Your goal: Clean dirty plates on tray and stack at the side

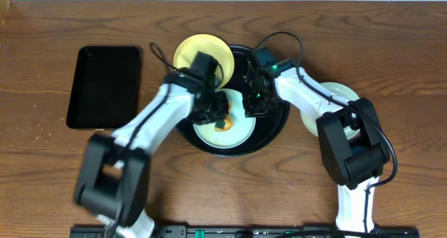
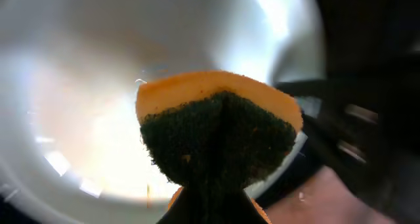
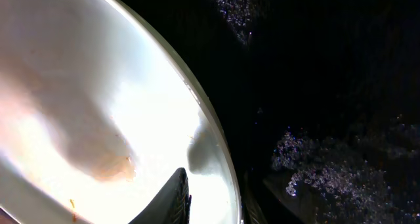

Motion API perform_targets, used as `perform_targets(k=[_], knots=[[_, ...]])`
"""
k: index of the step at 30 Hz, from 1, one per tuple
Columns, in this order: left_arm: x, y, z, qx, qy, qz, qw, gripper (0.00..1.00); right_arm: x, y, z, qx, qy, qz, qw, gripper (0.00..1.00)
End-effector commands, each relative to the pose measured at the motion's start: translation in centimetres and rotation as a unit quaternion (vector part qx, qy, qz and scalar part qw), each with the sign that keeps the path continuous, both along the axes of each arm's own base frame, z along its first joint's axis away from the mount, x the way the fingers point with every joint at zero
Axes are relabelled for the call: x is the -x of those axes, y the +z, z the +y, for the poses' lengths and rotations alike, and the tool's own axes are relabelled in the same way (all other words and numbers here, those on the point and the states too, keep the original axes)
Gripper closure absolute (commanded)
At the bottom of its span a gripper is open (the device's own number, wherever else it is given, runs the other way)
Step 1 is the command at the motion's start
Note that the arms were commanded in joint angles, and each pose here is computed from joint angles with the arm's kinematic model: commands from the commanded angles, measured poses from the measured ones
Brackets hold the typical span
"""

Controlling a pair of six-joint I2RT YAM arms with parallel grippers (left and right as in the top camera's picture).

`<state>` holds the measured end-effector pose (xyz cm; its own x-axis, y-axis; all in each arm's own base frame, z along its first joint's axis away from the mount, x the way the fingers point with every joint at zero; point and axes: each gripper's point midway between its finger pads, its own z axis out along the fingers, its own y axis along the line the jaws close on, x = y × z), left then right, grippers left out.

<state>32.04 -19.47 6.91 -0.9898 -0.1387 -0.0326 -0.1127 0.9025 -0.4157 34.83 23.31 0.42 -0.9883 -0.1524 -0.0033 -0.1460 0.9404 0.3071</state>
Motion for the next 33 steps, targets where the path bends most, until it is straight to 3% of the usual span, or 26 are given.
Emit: perform_targets(k=[1,7,14,26,33], knots=[[-1.3,3.8,2.2,-0.009,0.026,-0.053,0.998,0.93,0.1,-1.5,-0.6,0.020,-0.007,0.006,1.000,0.76],[-1.3,4.3,6.5,-0.057,0.070,-0.050,0.995,0.93,0.0,-1.8,-0.5,0.020,-0.007,0.007,1.000,0.99],[-1.5,3.3,8.6,-0.083,0.093,-0.040,0.991,0.93,-0.3,-1.0,-0.8,0.015,-0.011,0.000,1.000,0.99],[-1.5,3.3,8.8,-0.087,0.094,-0.041,0.991,0.92,-1.9,8.6,-3.0,-0.019,-0.015,-0.093,0.995,0.99],[-1.5,3.3,8.8,-0.087,0.094,-0.041,0.991,0.92,-2.0,10.3,-4.9,-0.019,-0.028,-0.102,0.994,0.99]])
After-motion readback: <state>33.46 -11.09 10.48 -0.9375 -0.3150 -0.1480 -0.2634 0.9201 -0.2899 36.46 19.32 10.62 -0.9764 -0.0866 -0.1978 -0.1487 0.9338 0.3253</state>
